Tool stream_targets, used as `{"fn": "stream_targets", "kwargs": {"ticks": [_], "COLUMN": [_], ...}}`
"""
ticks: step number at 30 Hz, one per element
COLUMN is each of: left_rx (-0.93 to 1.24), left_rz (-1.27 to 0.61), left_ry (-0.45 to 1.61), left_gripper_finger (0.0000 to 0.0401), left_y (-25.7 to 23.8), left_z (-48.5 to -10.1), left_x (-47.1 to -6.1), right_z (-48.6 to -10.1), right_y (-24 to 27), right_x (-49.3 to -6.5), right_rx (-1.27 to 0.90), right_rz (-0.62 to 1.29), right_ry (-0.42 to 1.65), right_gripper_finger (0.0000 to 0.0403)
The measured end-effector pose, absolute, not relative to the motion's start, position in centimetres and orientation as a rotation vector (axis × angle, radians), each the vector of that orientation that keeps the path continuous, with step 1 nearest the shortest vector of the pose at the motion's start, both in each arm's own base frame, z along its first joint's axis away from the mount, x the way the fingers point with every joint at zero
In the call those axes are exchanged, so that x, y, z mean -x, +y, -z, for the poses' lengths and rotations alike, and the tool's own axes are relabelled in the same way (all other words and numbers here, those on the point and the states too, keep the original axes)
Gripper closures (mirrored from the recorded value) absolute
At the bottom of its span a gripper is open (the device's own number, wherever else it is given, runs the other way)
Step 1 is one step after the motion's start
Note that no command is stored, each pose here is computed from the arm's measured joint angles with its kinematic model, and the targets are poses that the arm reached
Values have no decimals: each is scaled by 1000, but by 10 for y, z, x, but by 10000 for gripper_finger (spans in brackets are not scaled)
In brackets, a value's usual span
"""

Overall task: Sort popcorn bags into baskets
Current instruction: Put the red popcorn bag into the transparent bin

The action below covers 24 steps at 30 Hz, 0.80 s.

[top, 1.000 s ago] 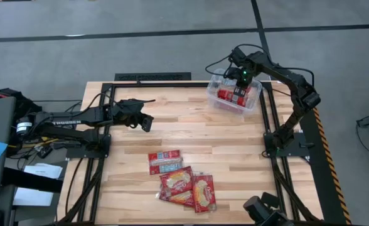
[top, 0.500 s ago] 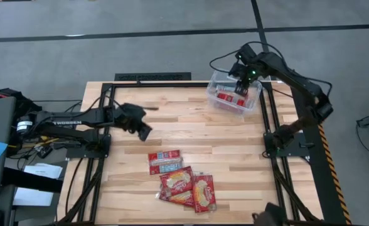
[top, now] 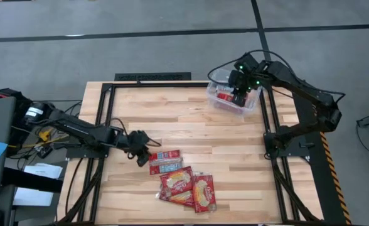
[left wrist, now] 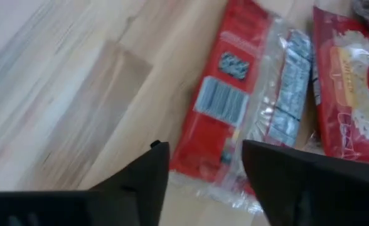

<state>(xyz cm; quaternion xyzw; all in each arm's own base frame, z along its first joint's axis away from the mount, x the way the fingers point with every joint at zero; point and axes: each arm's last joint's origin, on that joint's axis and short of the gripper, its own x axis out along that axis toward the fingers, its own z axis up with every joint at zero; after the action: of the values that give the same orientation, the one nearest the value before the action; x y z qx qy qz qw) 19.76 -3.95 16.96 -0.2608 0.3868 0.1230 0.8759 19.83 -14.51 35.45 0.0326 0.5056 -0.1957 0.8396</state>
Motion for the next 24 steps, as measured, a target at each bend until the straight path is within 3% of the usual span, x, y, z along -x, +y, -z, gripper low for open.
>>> {"fn": "stream_targets", "kwargs": {"ticks": [5,9,19,24], "left_rx": [440,396,242,295], "left_rz": [-229,-209,-271,-301], "left_ry": [876,936,943,987], "left_gripper_finger": [152,131,135,184], "left_y": [-55,-68,-84,-78], "left_z": [-156,-142,-118,-105], "left_x": [-207,-216,-235,-241], "right_z": [-350,-347,-329,-316], "right_y": [-142,-142,-141,-141], "right_x": [-207,-210,-213,-212], "right_rx": [-75,-85,-122,-137], "right_rz": [393,387,368,364], "right_ry": [1079,1091,1109,1144], "right_gripper_finger": [229,227,242,248]}}
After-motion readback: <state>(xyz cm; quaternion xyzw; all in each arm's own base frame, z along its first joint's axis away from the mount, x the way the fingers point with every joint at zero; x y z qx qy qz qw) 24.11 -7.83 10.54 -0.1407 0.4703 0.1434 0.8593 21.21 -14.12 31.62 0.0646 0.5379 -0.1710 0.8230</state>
